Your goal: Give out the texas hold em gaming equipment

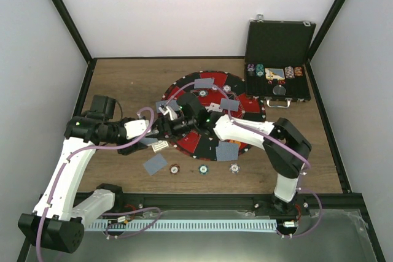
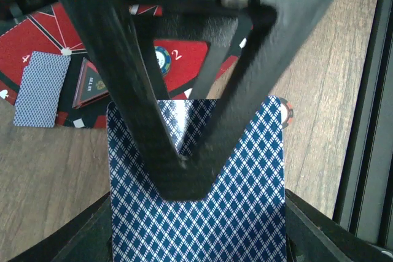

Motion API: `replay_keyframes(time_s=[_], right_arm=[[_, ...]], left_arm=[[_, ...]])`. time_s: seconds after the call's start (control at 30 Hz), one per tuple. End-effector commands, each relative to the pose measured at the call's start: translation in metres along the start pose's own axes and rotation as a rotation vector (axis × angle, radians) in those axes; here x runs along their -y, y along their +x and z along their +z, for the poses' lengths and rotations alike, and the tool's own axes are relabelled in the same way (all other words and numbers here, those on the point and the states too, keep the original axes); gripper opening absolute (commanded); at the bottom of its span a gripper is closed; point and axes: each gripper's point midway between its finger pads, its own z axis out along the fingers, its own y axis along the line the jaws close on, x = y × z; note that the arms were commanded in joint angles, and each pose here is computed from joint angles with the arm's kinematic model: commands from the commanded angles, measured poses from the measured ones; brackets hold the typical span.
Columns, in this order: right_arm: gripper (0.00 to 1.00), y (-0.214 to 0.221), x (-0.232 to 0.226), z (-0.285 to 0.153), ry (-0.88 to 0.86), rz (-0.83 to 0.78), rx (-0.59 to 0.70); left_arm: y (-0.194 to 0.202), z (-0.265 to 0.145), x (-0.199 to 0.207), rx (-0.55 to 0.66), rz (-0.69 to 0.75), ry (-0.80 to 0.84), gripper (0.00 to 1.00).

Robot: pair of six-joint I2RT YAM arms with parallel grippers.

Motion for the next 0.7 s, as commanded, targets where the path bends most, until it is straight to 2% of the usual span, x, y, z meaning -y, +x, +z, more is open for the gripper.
replay_keyframes(time_s=[0.0, 0.3, 0.57, 0.67], right_arm=[[0.77, -0.003, -0.022, 0.017, -0.074, -0.027, -0.029], [0.74, -0.002, -0.009, 0.036, -0.089, 0.01, -0.076], [0.63, -0.016, 0.037, -0.004, 0.002, 0.097, 0.029], [0.54, -0.014, 0.051, -0.015, 0.033, 0.123, 0.046]], left_arm=[[-0.012, -0.009, 0.0, 0.044, 0.021, -0.007, 0.05], [-0.011, -0.009, 0.0, 0.04, 0.024, -0.009, 0.05], [-0.011, -0.009, -0.001, 0.038, 0.027, -0.011, 0.04], [-0.011, -0.009, 0.0, 0.039, 0.027, -0.008, 0.05]])
